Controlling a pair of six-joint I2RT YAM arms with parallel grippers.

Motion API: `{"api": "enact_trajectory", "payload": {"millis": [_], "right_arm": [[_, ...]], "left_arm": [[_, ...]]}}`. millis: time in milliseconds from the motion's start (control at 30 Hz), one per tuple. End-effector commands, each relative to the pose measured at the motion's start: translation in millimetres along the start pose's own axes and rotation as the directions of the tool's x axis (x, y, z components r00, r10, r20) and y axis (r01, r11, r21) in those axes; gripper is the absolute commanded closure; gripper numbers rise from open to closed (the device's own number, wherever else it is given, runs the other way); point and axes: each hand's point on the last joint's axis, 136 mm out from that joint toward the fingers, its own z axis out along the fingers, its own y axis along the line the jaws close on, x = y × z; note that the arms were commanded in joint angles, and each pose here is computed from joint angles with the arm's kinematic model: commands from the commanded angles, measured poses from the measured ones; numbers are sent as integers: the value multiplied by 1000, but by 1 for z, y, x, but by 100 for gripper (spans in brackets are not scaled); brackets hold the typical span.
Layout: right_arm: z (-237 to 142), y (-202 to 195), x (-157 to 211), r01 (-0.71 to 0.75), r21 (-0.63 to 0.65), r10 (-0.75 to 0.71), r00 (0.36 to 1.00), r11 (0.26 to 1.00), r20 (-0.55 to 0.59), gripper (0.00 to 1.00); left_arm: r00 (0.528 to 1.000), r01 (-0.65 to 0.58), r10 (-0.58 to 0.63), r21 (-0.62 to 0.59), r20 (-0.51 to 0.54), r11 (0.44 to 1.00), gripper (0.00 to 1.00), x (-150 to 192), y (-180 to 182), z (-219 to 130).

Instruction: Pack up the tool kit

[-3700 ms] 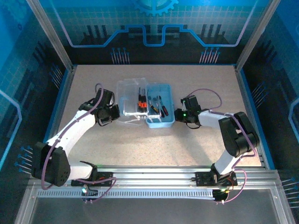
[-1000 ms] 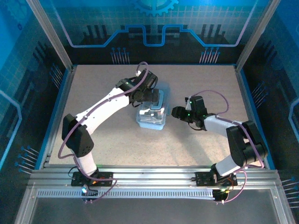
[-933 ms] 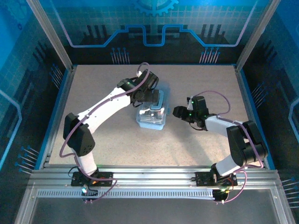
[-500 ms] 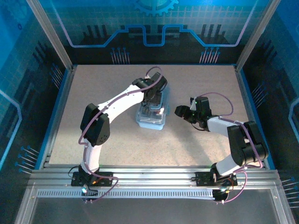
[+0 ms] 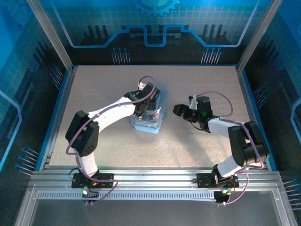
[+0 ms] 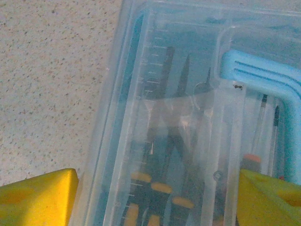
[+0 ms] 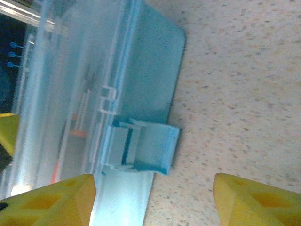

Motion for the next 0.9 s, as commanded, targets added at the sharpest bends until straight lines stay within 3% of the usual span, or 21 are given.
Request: {"api": "enact_trajectory", "payload": {"millis": [0, 233, 500, 867], "right_arm": [[8, 17, 9, 10, -111, -13, 999, 994, -32, 30], [23, 31, 19, -43, -236, 22, 996, 971, -91, 27], [40, 44, 38, 3, -258, -49, 984, 966, -170, 24], [55, 57, 45, -77, -380, -10, 975, 922, -221, 23]], "left_arm": [[990, -40, 37, -25, -133, 999, 18, 51, 27, 8], [980, 71, -60, 49, -190, 996, 20, 75, 49, 15], [973, 170, -148, 113, -179, 979, 21, 81, 67, 24], [971, 175, -147, 148, -187, 973, 21, 81, 67, 26]]}}
